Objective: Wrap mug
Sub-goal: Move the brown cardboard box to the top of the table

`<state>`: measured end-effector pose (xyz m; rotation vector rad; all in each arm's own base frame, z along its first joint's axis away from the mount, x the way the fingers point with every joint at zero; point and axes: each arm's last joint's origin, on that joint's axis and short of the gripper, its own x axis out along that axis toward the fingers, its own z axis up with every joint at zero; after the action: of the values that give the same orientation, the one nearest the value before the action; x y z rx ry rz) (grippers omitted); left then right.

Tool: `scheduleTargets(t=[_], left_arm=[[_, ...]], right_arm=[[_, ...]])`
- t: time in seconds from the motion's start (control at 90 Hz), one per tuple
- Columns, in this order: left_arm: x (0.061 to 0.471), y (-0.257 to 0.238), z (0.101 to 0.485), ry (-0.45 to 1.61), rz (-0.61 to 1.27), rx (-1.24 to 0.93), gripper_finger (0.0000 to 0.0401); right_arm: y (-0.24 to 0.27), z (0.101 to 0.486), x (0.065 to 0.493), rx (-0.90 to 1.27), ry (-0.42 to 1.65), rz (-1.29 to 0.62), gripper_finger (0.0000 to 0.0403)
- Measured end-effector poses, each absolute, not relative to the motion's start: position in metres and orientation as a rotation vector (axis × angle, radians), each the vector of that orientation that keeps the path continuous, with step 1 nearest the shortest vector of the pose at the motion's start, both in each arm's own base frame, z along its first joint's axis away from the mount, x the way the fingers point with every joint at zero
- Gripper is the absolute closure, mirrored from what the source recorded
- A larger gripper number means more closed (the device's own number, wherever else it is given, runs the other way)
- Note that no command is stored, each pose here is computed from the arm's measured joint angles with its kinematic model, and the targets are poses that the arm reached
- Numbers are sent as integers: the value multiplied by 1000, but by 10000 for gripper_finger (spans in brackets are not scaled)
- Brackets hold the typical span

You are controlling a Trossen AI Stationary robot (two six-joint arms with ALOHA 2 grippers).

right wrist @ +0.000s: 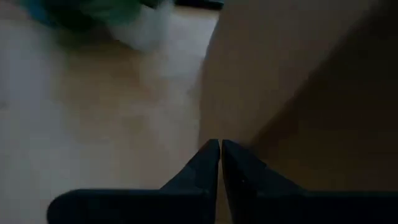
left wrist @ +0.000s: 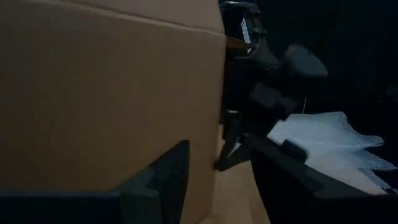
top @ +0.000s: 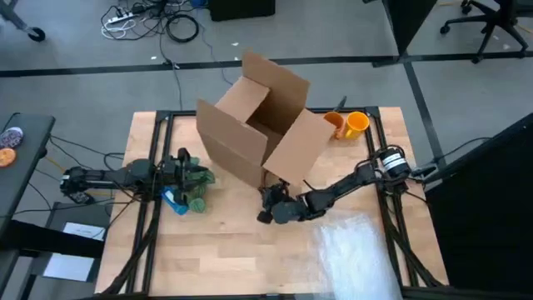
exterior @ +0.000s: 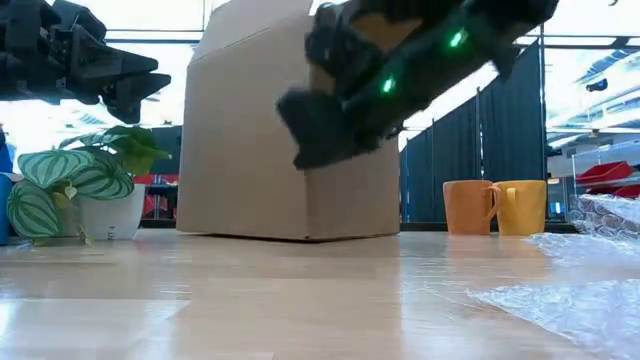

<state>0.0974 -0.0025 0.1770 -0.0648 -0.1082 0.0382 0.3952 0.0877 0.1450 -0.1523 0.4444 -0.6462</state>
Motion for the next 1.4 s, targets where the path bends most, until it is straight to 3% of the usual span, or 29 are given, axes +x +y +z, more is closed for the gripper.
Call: scheduleTargets(t=[0.511, 0.667, 0.789, 1.0, 1.089, 1.233, 1.4], left_arm=[[97, -3, 178, -117, 39, -66, 245], [97, -3, 178, -117, 39, -65, 245], [97, -3, 178, -116, 39, -66, 245], [97, -3, 178, -116, 39, -66, 245], [97, -3, 178, -117, 39, -66, 245], [97, -3, 178, -117, 39, -65, 245], [97, -3, 178, -117, 39, -65, 245]], right_arm=[[90, 123, 381, -80, 642, -604, 403], [94, 113, 355, -177, 741, -784, 403], [92, 109, 347, -69, 749, -860, 403], [107, 123, 377, -7, 645, -529, 403], [110, 133, 387, -33, 544, -479, 403], [100, 137, 387, -181, 486, -665, 403], [87, 125, 375, -248, 592, -811, 403]])
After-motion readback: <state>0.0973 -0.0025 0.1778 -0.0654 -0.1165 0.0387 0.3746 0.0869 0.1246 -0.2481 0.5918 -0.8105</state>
